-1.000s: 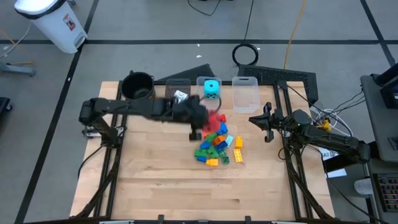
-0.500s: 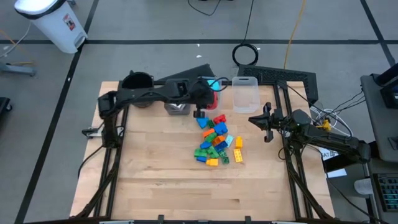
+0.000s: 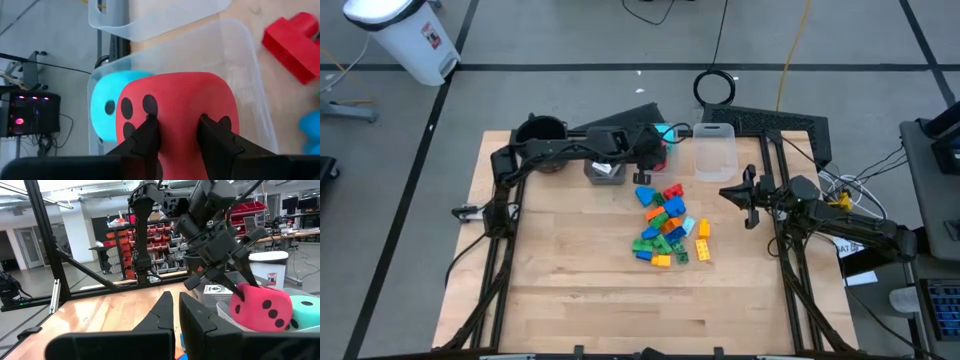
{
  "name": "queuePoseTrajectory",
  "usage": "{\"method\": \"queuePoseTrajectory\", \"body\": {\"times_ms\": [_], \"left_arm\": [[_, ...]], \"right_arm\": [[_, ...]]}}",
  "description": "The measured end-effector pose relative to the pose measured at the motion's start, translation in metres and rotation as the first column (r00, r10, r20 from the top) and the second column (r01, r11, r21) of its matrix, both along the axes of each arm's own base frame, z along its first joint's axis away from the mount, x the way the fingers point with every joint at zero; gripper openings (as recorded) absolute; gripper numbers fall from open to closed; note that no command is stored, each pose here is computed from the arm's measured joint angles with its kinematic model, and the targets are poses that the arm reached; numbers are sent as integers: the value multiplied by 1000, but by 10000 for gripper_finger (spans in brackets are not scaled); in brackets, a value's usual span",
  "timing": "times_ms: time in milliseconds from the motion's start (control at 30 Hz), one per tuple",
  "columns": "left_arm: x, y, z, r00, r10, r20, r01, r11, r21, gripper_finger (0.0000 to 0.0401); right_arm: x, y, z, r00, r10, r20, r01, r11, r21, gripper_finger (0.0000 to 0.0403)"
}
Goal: Pick & Place Toys
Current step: Put the red dice into the left transparent bin, then put the right yellow one stud game piece into the right transparent bin
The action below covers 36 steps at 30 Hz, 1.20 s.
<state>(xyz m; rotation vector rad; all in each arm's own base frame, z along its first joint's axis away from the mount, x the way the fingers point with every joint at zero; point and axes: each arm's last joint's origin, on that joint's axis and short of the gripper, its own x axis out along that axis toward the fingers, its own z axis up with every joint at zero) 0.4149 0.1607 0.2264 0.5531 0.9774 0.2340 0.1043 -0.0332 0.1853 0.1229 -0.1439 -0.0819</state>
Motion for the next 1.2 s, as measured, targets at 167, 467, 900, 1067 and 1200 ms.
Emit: {"method": "queuePoseTrajectory", "body": {"times_ms": [167,467,900,1067,1200], "left_arm": [[3,-4,0,999,37,18,-38,999,12,233],[11,-22,6,998,54,31,-56,996,68,372],[-100,-82,174,913,126,389,-57,981,-184,284],[-184,-112,214,914,26,404,136,920,-367,278],[-227,-135,205,898,-71,434,268,870,-413,283]], "right_arm": [[0,0,0,1000,0,1,0,1000,0,4],[0,0,0,1000,0,1,0,1000,0,4],[0,0,0,1000,0,1,0,1000,-1,4],[0,0,0,1000,0,1,0,1000,-1,4],[0,0,0,1000,0,1,0,1000,-1,4]]}}
